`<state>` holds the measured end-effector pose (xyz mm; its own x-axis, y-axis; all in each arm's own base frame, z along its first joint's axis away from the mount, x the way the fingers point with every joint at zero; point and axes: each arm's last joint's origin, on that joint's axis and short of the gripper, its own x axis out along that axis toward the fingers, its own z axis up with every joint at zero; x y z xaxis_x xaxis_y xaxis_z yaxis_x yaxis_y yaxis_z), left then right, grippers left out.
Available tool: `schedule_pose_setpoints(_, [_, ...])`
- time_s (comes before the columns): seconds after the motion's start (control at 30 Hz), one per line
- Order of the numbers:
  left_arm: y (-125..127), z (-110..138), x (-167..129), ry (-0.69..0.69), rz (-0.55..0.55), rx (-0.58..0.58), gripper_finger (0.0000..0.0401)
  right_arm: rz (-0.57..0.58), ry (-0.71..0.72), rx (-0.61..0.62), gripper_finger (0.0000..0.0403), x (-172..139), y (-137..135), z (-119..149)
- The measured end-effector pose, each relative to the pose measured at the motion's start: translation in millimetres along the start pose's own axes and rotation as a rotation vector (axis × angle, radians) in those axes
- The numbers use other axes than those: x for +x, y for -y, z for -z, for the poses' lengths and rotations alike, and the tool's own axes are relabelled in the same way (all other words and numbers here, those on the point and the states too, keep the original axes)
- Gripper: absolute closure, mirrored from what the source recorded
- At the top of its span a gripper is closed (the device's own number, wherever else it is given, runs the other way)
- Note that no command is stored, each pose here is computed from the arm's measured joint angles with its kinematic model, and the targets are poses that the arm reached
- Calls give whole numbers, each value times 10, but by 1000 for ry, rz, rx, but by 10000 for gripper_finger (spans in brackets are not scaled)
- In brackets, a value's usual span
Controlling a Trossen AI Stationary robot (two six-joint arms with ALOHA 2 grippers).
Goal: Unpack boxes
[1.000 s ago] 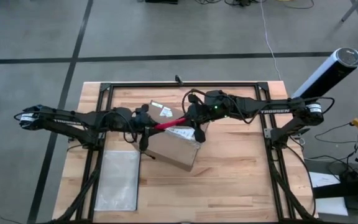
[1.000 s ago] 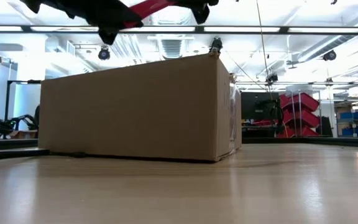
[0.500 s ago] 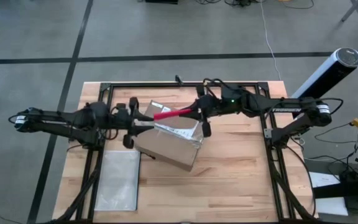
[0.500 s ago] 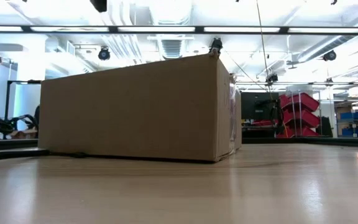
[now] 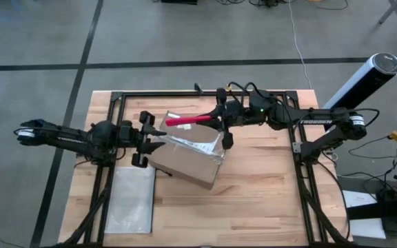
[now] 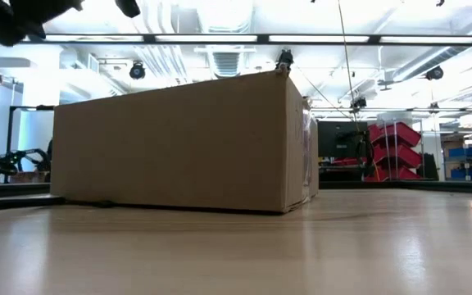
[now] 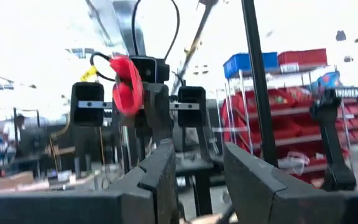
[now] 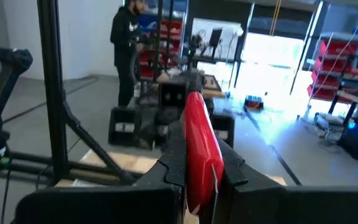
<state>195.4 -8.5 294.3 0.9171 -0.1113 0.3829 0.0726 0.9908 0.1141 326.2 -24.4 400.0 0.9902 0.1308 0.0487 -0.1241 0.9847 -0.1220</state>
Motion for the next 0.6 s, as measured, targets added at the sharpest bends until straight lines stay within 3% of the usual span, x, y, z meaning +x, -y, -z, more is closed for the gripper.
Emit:
schedule_pose_setpoints(0.37, [-6, 226, 150, 122, -38, 42, 283, -21, 10, 26, 390, 112, -2, 87])
schedule_pose_setpoints(0.6, [-28, 209, 342, 147, -44, 73, 283, -45, 14, 33, 390, 117, -25, 83])
